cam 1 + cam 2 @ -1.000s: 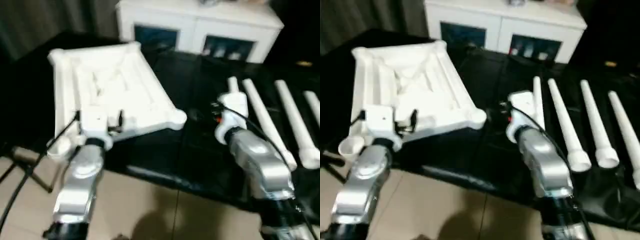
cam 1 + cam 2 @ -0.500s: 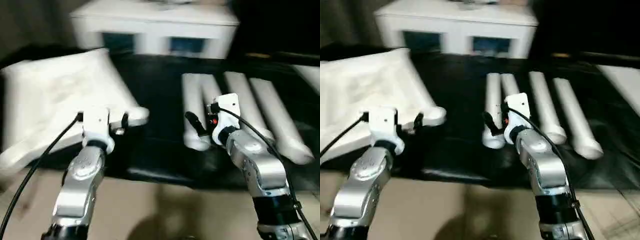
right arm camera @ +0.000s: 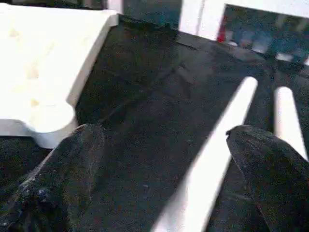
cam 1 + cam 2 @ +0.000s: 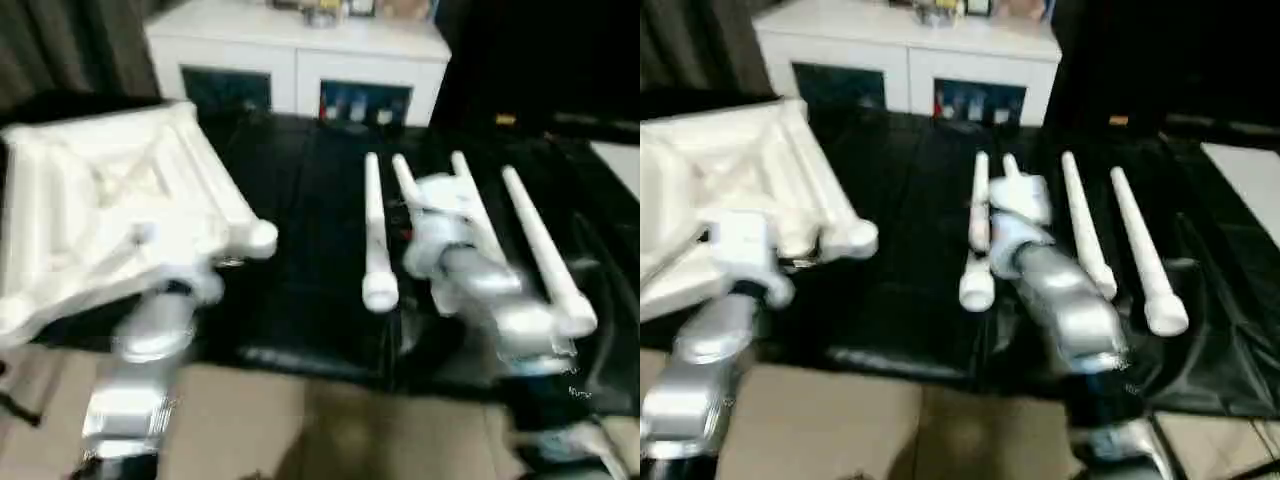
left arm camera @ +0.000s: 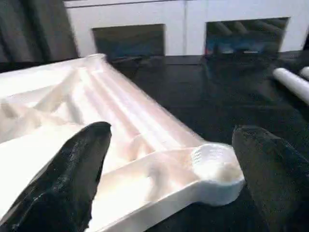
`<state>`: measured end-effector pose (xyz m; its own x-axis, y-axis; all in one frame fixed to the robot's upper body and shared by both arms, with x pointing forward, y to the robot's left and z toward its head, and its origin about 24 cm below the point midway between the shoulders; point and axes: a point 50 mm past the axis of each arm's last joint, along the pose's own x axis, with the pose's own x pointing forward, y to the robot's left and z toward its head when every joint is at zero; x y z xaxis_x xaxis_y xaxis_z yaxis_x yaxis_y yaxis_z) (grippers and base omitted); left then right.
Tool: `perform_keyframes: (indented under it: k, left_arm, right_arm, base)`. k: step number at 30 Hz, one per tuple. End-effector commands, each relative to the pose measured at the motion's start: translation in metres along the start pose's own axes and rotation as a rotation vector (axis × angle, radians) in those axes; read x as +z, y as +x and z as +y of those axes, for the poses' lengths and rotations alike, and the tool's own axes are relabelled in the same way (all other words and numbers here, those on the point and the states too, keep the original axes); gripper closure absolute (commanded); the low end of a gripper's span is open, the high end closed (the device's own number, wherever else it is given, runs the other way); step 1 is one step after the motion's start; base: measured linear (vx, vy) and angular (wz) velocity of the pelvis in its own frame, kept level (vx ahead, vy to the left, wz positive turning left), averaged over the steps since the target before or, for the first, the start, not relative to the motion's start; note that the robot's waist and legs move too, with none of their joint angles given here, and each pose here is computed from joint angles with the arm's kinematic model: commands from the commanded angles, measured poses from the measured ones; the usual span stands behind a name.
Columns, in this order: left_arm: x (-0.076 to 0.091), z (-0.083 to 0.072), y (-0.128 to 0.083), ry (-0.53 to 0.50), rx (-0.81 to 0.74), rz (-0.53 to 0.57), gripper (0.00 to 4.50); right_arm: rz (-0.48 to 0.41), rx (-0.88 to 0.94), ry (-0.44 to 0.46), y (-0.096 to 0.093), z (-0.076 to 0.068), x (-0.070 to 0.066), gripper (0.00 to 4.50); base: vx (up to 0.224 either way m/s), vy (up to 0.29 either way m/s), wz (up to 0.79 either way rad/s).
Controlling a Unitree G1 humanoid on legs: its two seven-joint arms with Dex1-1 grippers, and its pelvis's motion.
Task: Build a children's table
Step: Move to table, then pick table leg
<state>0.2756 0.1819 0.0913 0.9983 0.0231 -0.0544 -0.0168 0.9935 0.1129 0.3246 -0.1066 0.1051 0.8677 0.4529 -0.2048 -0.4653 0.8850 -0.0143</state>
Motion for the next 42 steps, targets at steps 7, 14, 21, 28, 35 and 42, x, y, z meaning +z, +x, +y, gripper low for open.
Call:
perform_keyframes:
  k: [7, 14, 21, 28, 35, 42]
  left_arm:
    - [-0.003, -0.010, -0.009, -0.055, -0.119, 0.015, 0.00]
    - [-0.004, -0.017, -0.007, -0.005, -0.274, 0.075, 0.00]
    - [0.001, -0.027, -0.009, 0.039, -0.477, 0.123, 0.00]
    - [0.007, -0.029, -0.018, 0.074, -0.617, 0.157, 0.00]
    - [0.014, -0.030, -0.031, 0.100, -0.700, 0.179, 0.00]
    - [0.013, -0.033, -0.042, 0.104, -0.750, 0.223, 0.00]
  right_arm:
    - [0.056, 0.071, 0.052, -0.001, 0.000, -0.007, 0.03]
    - [0.184, 0.030, 0.110, 0.018, -0.004, -0.015, 0.03]
    - [0.193, -0.007, 0.265, 0.047, -0.005, -0.005, 0.03]
    - [0.365, 0.130, 0.280, 0.062, 0.010, -0.010, 0.03]
    - [0.545, 0.195, 0.242, 0.066, 0.021, -0.024, 0.03]
    - [0.664, 0.232, 0.213, 0.062, 0.026, -0.039, 0.55]
  base:
    - [0.099, -0.104, -0.07]
    - [0.000, 0.000, 0.00]
    - [-0.032, -0.013, 0.01]
    - [0.000, 0.000, 0.00]
    - [0.000, 0.000, 0.00]
    - [0.000, 0.000, 0.00]
